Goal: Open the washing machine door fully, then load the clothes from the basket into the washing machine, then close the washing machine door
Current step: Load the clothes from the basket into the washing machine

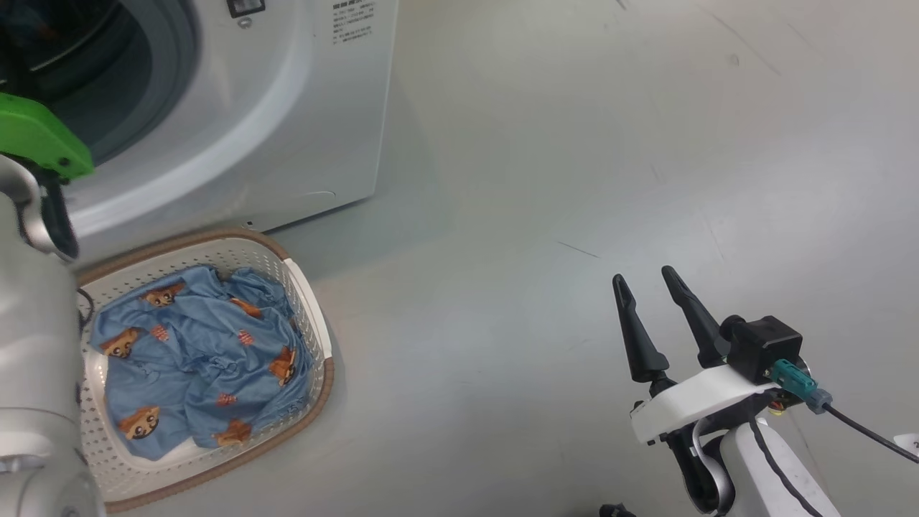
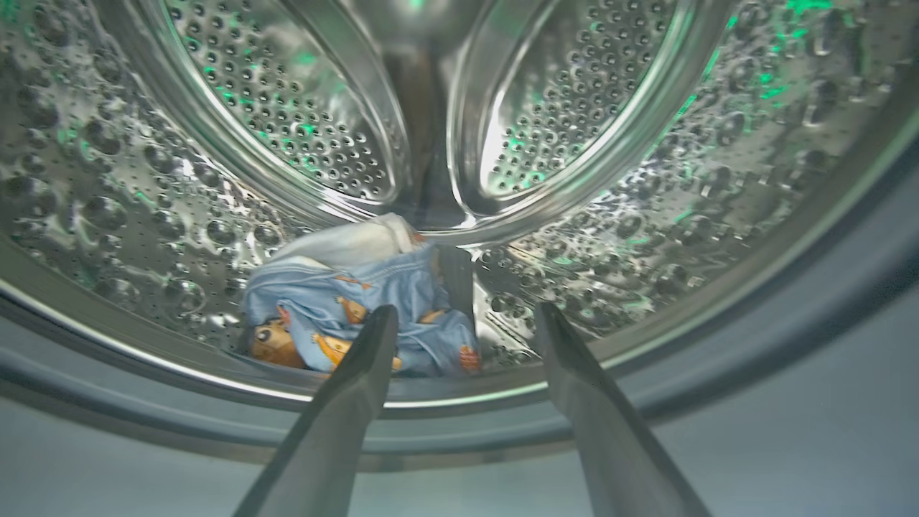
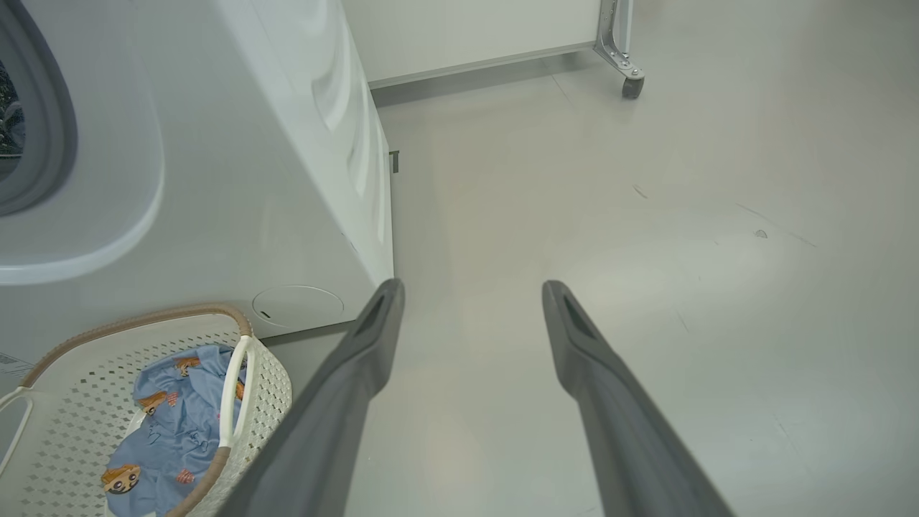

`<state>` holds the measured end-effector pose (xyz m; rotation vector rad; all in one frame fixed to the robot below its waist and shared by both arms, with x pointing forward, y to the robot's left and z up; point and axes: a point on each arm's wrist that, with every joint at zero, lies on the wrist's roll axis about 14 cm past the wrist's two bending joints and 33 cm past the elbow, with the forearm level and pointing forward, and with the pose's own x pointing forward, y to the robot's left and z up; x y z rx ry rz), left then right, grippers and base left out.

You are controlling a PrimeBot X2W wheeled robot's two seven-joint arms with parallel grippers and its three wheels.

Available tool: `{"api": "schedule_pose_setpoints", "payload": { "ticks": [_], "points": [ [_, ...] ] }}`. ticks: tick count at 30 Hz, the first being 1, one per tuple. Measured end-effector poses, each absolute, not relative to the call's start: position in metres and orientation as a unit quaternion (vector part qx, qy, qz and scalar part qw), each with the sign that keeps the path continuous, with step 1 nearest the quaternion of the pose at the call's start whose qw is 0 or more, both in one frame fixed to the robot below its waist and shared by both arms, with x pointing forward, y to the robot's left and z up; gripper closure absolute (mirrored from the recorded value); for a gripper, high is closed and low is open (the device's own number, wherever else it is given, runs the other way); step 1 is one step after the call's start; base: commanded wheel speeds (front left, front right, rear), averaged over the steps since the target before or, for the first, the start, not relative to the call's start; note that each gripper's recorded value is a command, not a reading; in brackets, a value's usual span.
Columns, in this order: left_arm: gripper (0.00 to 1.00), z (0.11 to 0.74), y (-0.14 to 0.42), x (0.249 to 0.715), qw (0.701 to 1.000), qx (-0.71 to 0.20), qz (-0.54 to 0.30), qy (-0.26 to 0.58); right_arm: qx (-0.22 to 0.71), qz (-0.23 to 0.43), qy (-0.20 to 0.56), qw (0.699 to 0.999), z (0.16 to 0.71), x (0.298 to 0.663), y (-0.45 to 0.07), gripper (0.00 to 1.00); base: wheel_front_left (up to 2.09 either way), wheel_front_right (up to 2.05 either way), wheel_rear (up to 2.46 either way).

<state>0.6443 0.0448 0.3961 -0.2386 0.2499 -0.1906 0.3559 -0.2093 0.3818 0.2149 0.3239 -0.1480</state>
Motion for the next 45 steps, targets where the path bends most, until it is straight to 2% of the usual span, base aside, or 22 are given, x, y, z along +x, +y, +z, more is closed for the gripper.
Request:
{"api": "schedule_pose_setpoints", "payload": {
  "ticks": [7,14,19,27,45],
  "points": [
    [0.00,0.407,0.037,0.599,0.976,-0.126,-0.115,0.137,0.107,-0.071,0.145,0.981,0.392,0.349,-0.209,0.00,0.00,0.00,0.00],
    [0.00,0.417,0.068,0.559,0.977,-0.141,-0.085,0.133,0.097,-0.035,0.111,0.989,0.413,0.357,-0.195,0.00,0.00,0.00,0.00],
    [0.00,0.402,0.092,0.506,0.977,-0.131,-0.069,0.153,0.094,-0.010,0.079,0.992,0.434,0.359,-0.184,0.00,0.00,0.00,0.00],
    [0.00,0.429,0.102,0.467,0.984,-0.108,-0.088,0.111,0.089,0.010,0.067,0.994,0.442,0.345,-0.175,0.00,0.00,0.00,0.00],
    [0.00,0.450,0.159,0.373,0.992,-0.106,-0.025,0.058,0.083,0.035,0.027,0.996,0.465,0.322,-0.163,0.00,0.00,0.00,0.00]
  ]
}}
